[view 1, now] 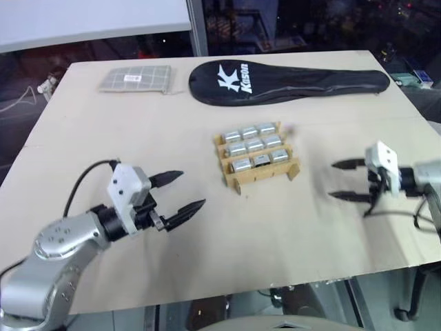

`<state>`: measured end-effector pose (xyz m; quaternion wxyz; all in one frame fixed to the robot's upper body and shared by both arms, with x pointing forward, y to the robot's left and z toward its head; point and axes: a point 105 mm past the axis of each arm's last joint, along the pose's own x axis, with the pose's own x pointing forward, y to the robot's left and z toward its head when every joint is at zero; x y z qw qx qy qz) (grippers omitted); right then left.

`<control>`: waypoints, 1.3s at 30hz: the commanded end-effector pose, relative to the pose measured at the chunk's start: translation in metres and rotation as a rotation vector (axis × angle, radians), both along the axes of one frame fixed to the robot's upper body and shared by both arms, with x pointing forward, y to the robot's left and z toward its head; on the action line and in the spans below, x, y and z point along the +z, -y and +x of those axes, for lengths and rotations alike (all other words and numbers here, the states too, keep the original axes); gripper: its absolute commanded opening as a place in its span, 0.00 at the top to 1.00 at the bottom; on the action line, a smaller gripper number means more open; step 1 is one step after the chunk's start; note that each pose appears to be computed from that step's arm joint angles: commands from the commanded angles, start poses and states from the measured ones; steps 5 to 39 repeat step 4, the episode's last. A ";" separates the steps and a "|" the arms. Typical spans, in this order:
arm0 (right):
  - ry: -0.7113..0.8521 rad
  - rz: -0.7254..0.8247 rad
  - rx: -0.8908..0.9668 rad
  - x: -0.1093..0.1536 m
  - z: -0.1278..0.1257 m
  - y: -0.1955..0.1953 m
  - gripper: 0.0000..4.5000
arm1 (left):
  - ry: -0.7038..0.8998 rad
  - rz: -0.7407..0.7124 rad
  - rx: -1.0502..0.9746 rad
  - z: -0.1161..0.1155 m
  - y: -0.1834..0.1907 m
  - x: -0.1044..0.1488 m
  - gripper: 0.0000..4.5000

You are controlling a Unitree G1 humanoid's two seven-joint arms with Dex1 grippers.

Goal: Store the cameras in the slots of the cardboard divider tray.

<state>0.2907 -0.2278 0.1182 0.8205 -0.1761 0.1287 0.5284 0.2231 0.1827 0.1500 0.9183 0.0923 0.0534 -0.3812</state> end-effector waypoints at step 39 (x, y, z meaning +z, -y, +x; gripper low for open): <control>0.035 0.114 -0.145 -0.008 -0.038 0.009 0.05 | 0.016 0.034 0.135 -0.017 -0.018 -0.030 0.00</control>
